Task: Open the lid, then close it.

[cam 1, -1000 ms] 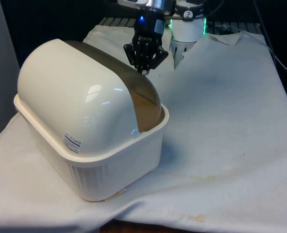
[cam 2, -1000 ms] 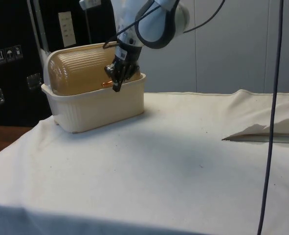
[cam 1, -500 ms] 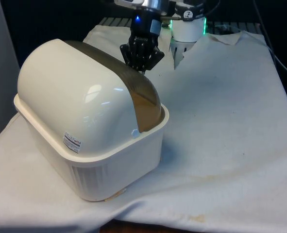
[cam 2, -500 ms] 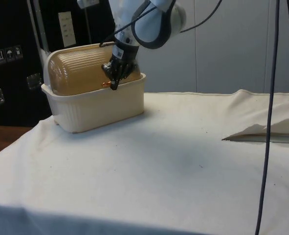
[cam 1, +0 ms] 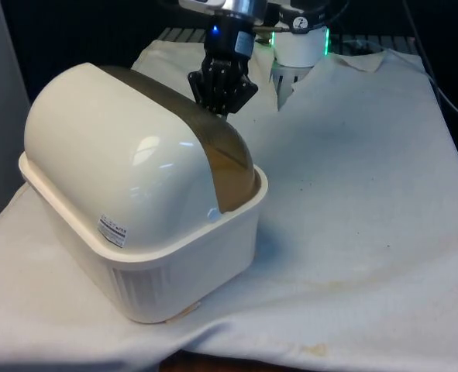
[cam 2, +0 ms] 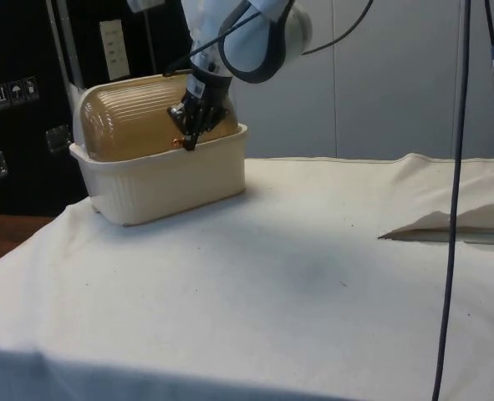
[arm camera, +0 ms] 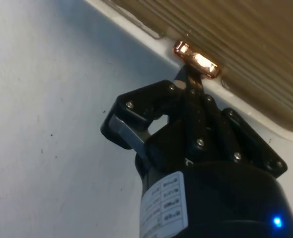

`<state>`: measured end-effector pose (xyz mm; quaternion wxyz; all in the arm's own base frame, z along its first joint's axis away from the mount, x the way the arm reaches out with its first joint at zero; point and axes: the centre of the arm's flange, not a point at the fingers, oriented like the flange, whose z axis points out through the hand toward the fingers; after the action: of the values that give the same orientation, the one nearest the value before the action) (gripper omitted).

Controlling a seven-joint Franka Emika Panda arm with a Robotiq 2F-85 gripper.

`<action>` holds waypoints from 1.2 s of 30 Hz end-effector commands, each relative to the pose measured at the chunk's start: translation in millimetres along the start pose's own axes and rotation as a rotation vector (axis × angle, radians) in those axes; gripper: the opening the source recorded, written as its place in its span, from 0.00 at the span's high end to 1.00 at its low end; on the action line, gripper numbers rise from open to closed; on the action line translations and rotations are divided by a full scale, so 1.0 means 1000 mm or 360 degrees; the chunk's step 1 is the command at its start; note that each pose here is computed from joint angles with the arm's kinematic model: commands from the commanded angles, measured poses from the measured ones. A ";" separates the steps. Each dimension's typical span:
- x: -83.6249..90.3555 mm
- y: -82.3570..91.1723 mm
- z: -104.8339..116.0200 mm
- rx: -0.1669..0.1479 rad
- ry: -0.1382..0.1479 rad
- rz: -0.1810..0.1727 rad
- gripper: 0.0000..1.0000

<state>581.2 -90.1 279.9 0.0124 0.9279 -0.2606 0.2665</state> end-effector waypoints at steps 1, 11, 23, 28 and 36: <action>0.006 0.005 0.002 -0.0029 0.0013 0.0015 1.00; 0.014 -0.001 -0.007 0.0004 0.0026 0.0034 1.00; 0.036 0.005 -0.020 -0.0013 0.0071 0.0084 1.00; 0.037 -0.002 -0.030 0.0029 0.0070 0.0090 1.00; 0.054 0.005 -0.044 0.0022 0.0117 0.0138 1.00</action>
<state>594.3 -104.5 343.2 -0.0043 0.9078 -0.2914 0.3014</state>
